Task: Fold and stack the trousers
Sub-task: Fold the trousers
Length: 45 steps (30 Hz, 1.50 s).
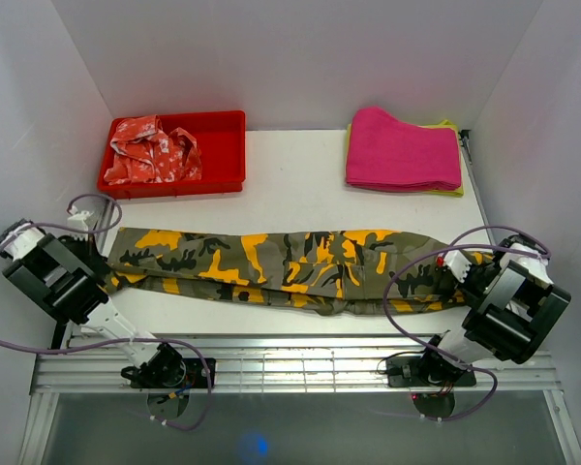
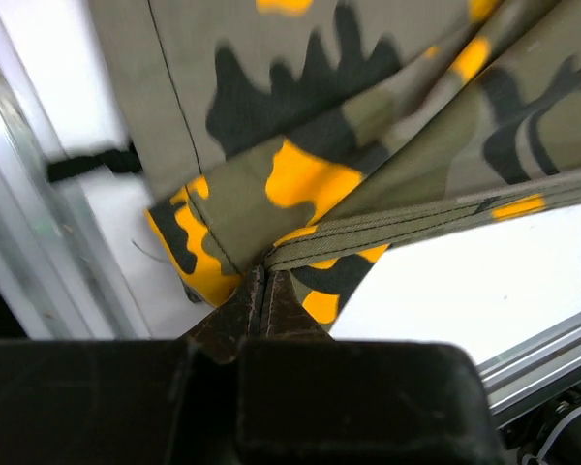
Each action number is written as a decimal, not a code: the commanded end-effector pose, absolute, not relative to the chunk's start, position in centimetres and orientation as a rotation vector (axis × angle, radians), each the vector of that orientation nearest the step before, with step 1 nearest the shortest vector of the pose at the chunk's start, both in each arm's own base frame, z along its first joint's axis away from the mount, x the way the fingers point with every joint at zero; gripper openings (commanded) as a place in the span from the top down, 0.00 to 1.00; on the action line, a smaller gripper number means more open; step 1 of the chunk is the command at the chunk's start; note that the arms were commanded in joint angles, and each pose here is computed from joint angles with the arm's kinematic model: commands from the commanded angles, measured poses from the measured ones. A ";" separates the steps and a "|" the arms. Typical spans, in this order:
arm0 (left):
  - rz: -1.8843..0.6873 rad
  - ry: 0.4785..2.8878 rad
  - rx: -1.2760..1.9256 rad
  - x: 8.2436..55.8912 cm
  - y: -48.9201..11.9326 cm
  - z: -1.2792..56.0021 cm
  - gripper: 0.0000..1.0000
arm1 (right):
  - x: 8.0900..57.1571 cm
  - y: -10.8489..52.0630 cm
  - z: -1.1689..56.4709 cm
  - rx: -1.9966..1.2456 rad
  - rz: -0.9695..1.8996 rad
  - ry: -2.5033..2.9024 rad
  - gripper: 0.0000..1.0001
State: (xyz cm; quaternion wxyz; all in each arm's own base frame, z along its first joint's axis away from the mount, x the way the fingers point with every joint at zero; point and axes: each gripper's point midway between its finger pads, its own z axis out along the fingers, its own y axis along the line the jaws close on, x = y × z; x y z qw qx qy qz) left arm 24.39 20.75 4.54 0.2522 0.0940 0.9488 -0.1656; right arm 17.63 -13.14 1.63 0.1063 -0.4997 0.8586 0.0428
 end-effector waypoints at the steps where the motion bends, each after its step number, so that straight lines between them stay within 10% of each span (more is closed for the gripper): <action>1: -0.054 2.395 0.409 30.3 26.8 12.2 1.00 | 20.1 -17.5 3.0 -1.485 -0.149 2.552 0.92; 17: 0.202 1.957 0.570 49.7 25.9 29.1 1.00 | 20.2 -18.1 3.5 -1.473 -0.168 2.576 0.92; 22: 0.229 1.807 0.645 45.7 25.9 32.6 1.00 | 20.0 -18.1 3.7 -1.478 -0.175 2.576 0.92; 35: 0.025 2.286 0.730 28.2 23.9 7.8 1.00 | 19.6 -18.4 3.3 -1.494 -0.173 2.599 0.92; 45: -0.118 2.414 0.712 23.9 24.0 3.7 1.00 | 19.4 -18.7 3.0 -1.491 -0.174 2.620 0.92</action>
